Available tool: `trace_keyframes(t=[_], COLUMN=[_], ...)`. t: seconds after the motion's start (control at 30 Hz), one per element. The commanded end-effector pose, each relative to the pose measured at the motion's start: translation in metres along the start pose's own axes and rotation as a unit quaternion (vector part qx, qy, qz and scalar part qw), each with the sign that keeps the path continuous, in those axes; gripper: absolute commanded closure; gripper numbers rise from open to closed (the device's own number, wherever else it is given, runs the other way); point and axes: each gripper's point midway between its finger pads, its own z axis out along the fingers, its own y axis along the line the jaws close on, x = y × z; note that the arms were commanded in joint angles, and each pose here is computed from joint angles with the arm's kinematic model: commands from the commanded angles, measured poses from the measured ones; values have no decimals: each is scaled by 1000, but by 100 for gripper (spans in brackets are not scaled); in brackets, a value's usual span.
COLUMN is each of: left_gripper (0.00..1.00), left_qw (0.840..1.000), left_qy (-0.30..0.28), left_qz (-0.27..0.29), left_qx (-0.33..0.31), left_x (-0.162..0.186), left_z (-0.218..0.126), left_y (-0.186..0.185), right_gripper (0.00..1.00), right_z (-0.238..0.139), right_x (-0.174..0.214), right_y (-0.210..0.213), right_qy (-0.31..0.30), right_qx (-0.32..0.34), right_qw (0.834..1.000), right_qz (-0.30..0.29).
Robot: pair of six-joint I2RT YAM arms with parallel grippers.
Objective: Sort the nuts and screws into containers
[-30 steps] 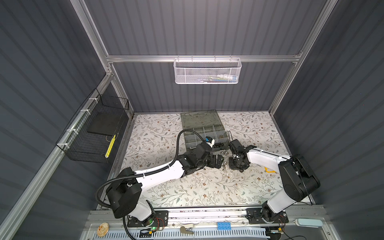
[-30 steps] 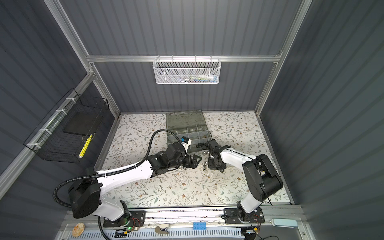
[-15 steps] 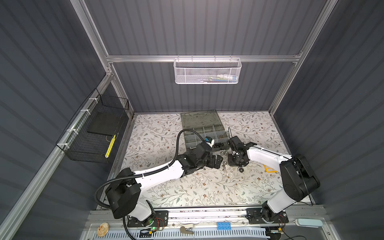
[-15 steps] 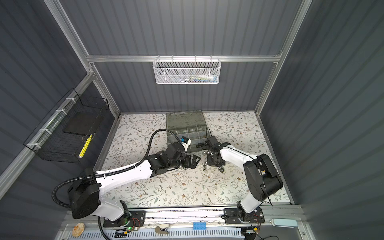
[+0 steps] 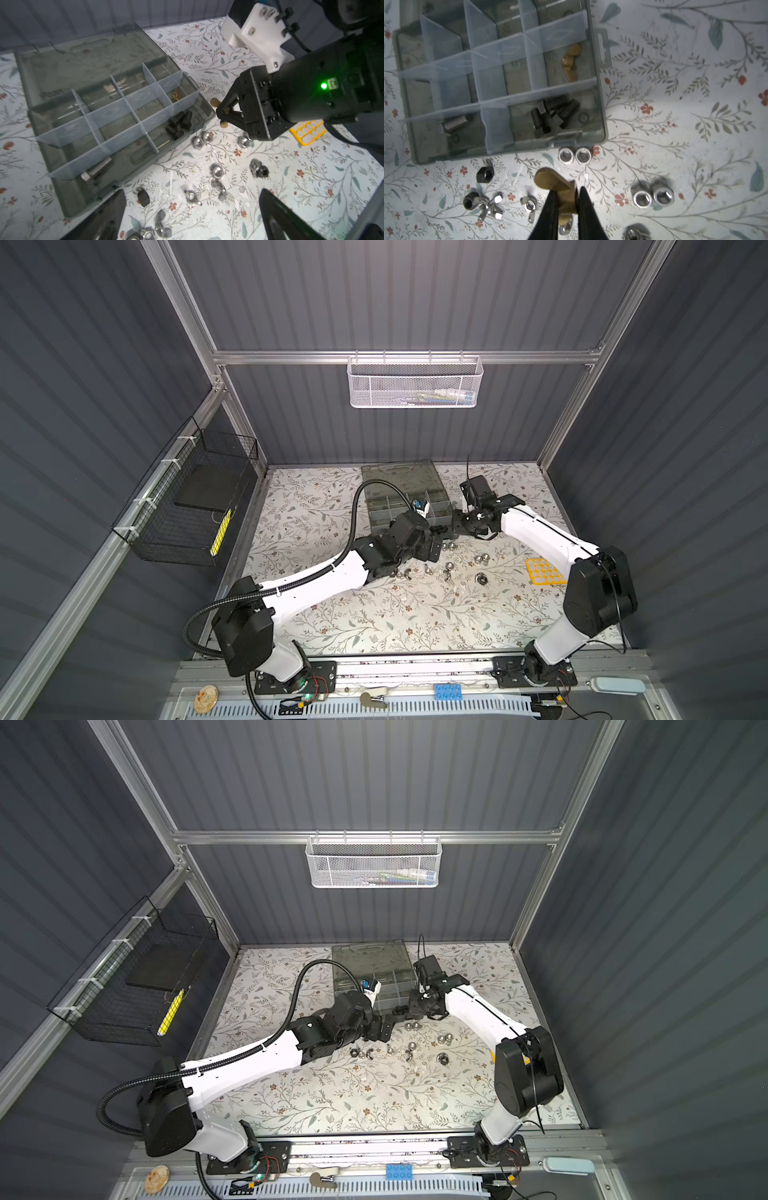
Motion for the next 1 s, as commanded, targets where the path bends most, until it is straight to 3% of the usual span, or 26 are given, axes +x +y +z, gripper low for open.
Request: trace_keyframes(t=[0.0, 0.23, 0.7, 0.97], left_gripper=[0, 0, 0, 0], left_qw=[998, 993, 997, 996], left_qy=[-6, -3, 63, 85], left_qz=[30, 48, -26, -39], left_qx=[-59, -109, -41, 6], left_x=[-10, -22, -2, 11], left_z=[1, 10, 37, 45], left_y=[19, 38, 64, 54], right_gripper=[90, 89, 87, 82], right_z=[6, 21, 75, 101], right_x=[-12, -47, -68, -64], right_y=[4, 7, 12, 11], right_qy=[10, 5, 37, 54], right_qx=[-12, -30, -57, -61], right_qw=[1000, 999, 997, 996], right_qz=[-1, 15, 29, 36])
